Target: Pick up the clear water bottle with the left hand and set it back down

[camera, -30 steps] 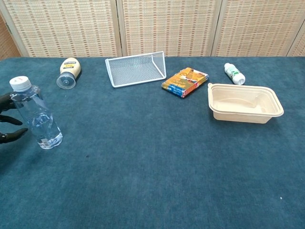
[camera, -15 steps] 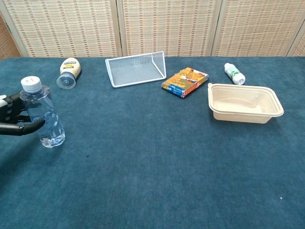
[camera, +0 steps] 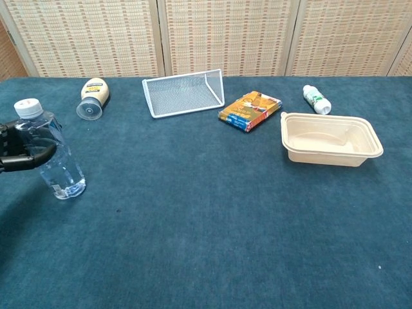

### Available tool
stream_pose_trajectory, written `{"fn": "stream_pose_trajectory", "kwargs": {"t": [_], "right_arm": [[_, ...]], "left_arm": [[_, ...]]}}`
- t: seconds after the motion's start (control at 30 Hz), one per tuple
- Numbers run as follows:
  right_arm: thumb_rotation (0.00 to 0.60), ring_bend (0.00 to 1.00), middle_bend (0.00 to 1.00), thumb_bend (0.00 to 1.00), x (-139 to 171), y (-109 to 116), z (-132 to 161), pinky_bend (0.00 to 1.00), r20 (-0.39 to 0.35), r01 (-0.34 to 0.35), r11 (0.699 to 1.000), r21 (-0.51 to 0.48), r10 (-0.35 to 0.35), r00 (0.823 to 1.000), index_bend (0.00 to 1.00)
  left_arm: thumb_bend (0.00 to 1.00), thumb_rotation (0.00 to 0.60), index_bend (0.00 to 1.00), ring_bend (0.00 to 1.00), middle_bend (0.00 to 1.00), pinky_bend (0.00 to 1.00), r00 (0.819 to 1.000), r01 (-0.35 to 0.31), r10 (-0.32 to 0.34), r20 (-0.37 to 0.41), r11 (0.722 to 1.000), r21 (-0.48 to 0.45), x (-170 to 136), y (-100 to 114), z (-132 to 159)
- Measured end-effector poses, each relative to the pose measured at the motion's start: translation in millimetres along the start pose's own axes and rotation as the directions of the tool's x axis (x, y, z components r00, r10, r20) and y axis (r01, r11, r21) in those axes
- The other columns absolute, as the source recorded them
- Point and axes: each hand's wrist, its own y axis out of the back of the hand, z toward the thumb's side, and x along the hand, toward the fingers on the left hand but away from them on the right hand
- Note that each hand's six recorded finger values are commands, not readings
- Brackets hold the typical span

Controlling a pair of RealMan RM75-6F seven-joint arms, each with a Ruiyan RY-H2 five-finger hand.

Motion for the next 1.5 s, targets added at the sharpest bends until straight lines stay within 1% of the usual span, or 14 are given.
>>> {"fn": "stream_pose_trajectory", "kwargs": {"t": [0.2,0.3,0.4,0.5,0.63,0.7,0.8,0.9,0.97,1.07,1.13,1.27,1.37,1.5], "right_arm": [[0.600,0.03,0.12,0.21,0.0,0.0,0.1,0.24,0.000,-0.005,1.000,-0.001,0.005,1.000,0.09],[0.600,0.03,0.12,0.22,-0.1,0.6,0.1,0.24,0.000,-0.004,1.000,-0.004,0.004,1.000,0.09],[0.600,0.03,0.12,0.21,0.3,0.9,-0.3,0.24,0.001,-0.005,1.000,-0.005,0.005,1.000,0.09],[0.600,0.03,0.12,0.21,0.1,1.8,-0.7,0.24,0.003,-0.002,1.000,-0.007,0.002,1.000,0.09],[0.600,0.03,0.12,0.21,0.4,2.3,-1.1,0.24,0.005,-0.001,1.000,-0.007,0.001,1.000,0.09],[0.600,0.03,0.12,0.21,0.0,2.6,-1.4,0.24,0.007,0.001,1.000,-0.008,-0.001,1.000,0.09],[0.600,0.03,0.12,0.21,0.0,1.9,-1.5,0.24,0.008,-0.005,1.000,-0.007,0.005,1.000,0.09],[0.600,0.03,0.12,0.22,-0.3,2.0,-1.4,0.24,0.007,-0.006,1.000,-0.008,0.006,1.000,0.09],[0.600,0.03,0.12,0.21,-0.5,1.6,-1.8,0.24,0.009,-0.008,1.000,-0.007,0.008,1.000,0.09],[0.600,0.03,0.12,0.21,-1.0,0.9,-1.4,0.24,0.009,-0.012,1.000,-0.008,0.012,1.000,0.09],[0.600,0.03,0.12,0.22,-1.1,0.6,-1.5,0.24,0.010,-0.013,1.000,-0.007,0.013,1.000,0.09],[0.600,0.03,0.12,0.21,-0.7,-0.1,-1.0,0.24,0.009,-0.020,1.000,-0.006,0.020,1.000,0.09],[0.600,0.03,0.12,0.21,-0.6,-0.1,-1.3,0.24,0.010,-0.020,1.000,-0.003,0.020,1.000,0.09],[0.600,0.03,0.12,0.21,-0.6,0.2,-1.3,0.24,0.010,-0.021,1.000,-0.004,0.021,1.000,0.09]], "left_arm": [[0.69,0.600,0.58,0.47,0.58,0.48,0.996,-0.014,0.010,0.087,0.999,0.047,-1.2,1.6,15.7],[0.69,0.600,0.61,0.49,0.60,0.53,0.985,-0.036,0.013,0.170,0.991,0.131,-1.4,4.9,30.0],[0.69,0.600,0.62,0.51,0.62,0.56,0.967,-0.094,0.022,0.253,0.957,0.275,0.3,11.5,41.7],[0.69,0.600,0.63,0.53,0.63,0.58,0.937,-0.192,0.022,0.350,0.868,0.459,3.4,19.3,53.3],[0.69,0.600,0.64,0.54,0.65,0.60,0.886,-0.342,0.004,0.464,0.682,0.646,4.8,29.3,65.0],[0.69,0.600,0.66,0.55,0.65,0.60,0.882,-0.358,0.001,0.471,0.651,0.670,4.9,30.3,66.1],[0.69,0.600,0.67,0.56,0.66,0.62,0.890,-0.333,0.004,0.457,0.689,0.644,5.5,29.6,69.5],[0.71,0.600,0.68,0.56,0.67,0.62,0.905,-0.260,0.009,0.426,0.803,0.536,6.7,28.9,74.4],[0.71,0.600,0.68,0.57,0.67,0.62,0.917,-0.184,0.010,0.398,0.898,0.401,7.4,28.5,78.2],[0.71,0.600,0.68,0.57,0.67,0.62,0.937,-0.052,-0.003,0.351,0.988,0.148,8.0,27.7,83.8],[0.71,0.600,0.68,0.57,0.67,0.62,0.949,0.039,-0.026,0.314,0.999,-0.037,8.3,27.3,87.4],[0.71,0.600,0.68,0.57,0.67,0.62,0.960,0.137,-0.058,0.275,0.951,-0.278,7.5,25.3,92.3],[0.71,0.600,0.68,0.57,0.67,0.62,0.962,0.139,-0.049,0.268,0.935,-0.327,9.1,27.6,90.5],[0.71,0.600,0.69,0.57,0.68,0.62,0.958,0.088,-0.023,0.286,0.973,-0.215,13.4,33.1,83.8]]}}
